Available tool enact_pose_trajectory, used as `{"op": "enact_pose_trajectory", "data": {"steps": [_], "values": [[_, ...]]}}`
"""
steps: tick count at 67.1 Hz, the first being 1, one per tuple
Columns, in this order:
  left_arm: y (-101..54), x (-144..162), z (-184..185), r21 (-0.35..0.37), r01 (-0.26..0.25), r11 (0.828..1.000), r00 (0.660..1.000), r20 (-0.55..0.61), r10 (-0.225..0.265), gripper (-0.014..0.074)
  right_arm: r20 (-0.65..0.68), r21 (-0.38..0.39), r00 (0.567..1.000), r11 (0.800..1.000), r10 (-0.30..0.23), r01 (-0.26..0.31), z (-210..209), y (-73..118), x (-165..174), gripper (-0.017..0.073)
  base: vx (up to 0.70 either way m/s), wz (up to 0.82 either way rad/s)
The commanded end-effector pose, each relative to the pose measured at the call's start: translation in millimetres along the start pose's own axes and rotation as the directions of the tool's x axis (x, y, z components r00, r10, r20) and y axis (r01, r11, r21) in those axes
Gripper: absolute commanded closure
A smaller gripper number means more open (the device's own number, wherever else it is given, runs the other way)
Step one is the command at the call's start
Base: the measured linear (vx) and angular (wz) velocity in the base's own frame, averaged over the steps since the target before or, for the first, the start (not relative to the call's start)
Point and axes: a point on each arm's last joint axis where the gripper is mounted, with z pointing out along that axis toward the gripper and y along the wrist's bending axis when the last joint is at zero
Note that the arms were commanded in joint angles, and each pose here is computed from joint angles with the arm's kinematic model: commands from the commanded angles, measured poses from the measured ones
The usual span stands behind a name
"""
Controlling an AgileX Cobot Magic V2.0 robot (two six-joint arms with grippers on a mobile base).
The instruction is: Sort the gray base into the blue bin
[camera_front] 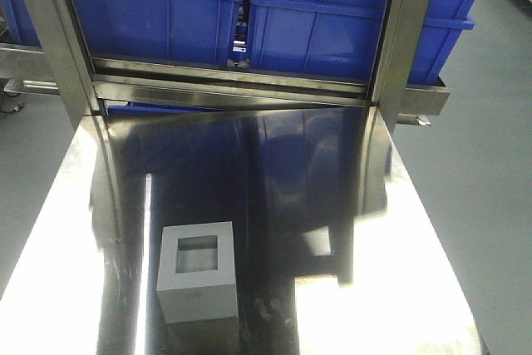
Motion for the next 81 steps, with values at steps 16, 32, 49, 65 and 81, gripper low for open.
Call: {"op": "enact_pose_trajectory", "data": {"steps": [16,32,49,65,81], "values": [[-0.3,-11.4,-2.4,0.002,0.009,1.0,0.995,0.101,-0.009,0.0601,0.079,0.0,0.997,1.0,-0.015,0.015,-0.4,0.1,-5.7,0.0564,0.0,0.0],[-0.3,-11.4,-2.4,0.002,0.009,1.0,0.995,0.101,-0.009,0.0601,0.079,0.0,0.997,1.0,-0.015,0.015,-0.4,0.1,-5.7,0.0564,0.0,0.0],[-0.3,-11.4,-2.4,0.002,0.009,1.0,0.995,0.101,-0.009,0.0601,0.079,0.0,0.997,1.0,-0.015,0.015,-0.4,0.1,-5.7,0.0564,0.0,0.0],[-0.3,-11.4,-2.4,0.002,0.009,1.0,0.995,0.101,-0.009,0.0601,0.079,0.0,0.997,1.0,-0.015,0.015,-0.4,0.1,-5.7,0.0564,0.0,0.0],[-0.5,-11.5,-2.4,0.01,0.059,0.998,0.993,0.101,-0.06,0.0601,0.078,0.0,0.997,1.0,-0.015,0.015,-0.4,0.1,-5.6,0.0564,0.0,0.0]]}}
